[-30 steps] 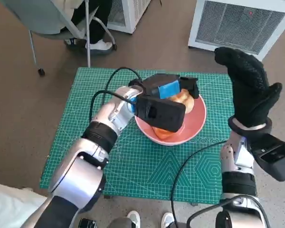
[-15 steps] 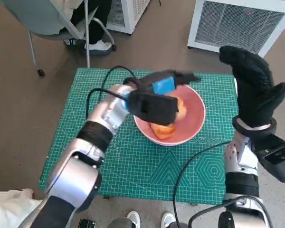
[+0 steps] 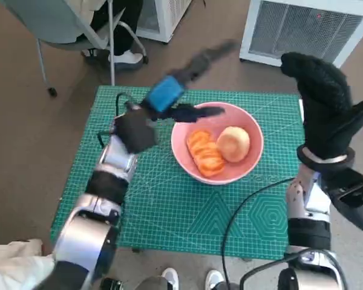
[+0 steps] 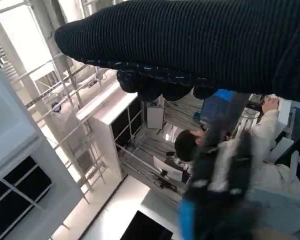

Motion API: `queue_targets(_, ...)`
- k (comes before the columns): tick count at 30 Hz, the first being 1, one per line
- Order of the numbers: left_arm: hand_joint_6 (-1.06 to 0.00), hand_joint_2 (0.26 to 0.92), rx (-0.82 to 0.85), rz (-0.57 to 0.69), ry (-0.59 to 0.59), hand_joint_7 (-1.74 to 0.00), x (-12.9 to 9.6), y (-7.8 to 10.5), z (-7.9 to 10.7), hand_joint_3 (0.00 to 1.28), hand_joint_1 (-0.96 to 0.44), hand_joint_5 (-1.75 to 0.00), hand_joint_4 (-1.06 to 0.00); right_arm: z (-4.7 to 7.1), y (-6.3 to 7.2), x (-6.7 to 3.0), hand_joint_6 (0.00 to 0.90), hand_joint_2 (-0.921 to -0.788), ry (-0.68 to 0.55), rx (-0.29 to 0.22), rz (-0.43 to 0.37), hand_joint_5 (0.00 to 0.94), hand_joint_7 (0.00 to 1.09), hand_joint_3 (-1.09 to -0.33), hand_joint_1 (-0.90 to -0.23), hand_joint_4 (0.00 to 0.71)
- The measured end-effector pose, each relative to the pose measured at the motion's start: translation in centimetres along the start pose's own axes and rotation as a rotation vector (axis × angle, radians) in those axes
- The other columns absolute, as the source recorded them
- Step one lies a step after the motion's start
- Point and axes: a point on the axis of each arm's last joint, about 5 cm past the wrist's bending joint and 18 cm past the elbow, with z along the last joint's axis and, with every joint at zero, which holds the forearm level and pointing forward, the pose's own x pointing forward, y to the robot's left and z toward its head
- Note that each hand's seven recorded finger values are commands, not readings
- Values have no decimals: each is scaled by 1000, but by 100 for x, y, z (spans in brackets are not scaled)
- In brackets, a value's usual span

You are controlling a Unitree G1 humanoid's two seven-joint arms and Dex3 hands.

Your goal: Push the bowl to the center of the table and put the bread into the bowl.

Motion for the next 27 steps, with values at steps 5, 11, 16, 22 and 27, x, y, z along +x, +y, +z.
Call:
queue_targets(5, -184, 921, -38, 140, -74, -381, -150, -69, 21, 366, -444, -33, -266, 30, 3, 41, 349, -921, -7, -3, -12, 1, 97, -759, -597, 358)
queue_targets(11, -17, 921, -39, 227, -139, -699, -241, -78, 122, 429, -437, -6, -260, 71, 32, 109, 347, -921, -25, -13, -17, 2, 97, -767, -579, 362)
queue_targets(16, -2, 921, -49, 263, -184, -717, -256, -56, 214, 444, -440, -1, -235, 92, 55, 146, 343, -921, -31, -25, -14, 2, 95, -770, -576, 362)
queue_targets(22, 1, 921, -62, 281, -208, -707, -287, -59, 291, 448, -467, -1, -224, 113, 85, 180, 340, -921, -42, -34, -4, 0, 94, -768, -577, 357)
queue_targets(27, 1, 921, -84, 288, -206, -695, -314, -80, 320, 449, -479, -1, -223, 123, 104, 201, 339, -921, -47, -42, 9, 0, 95, -763, -580, 354)
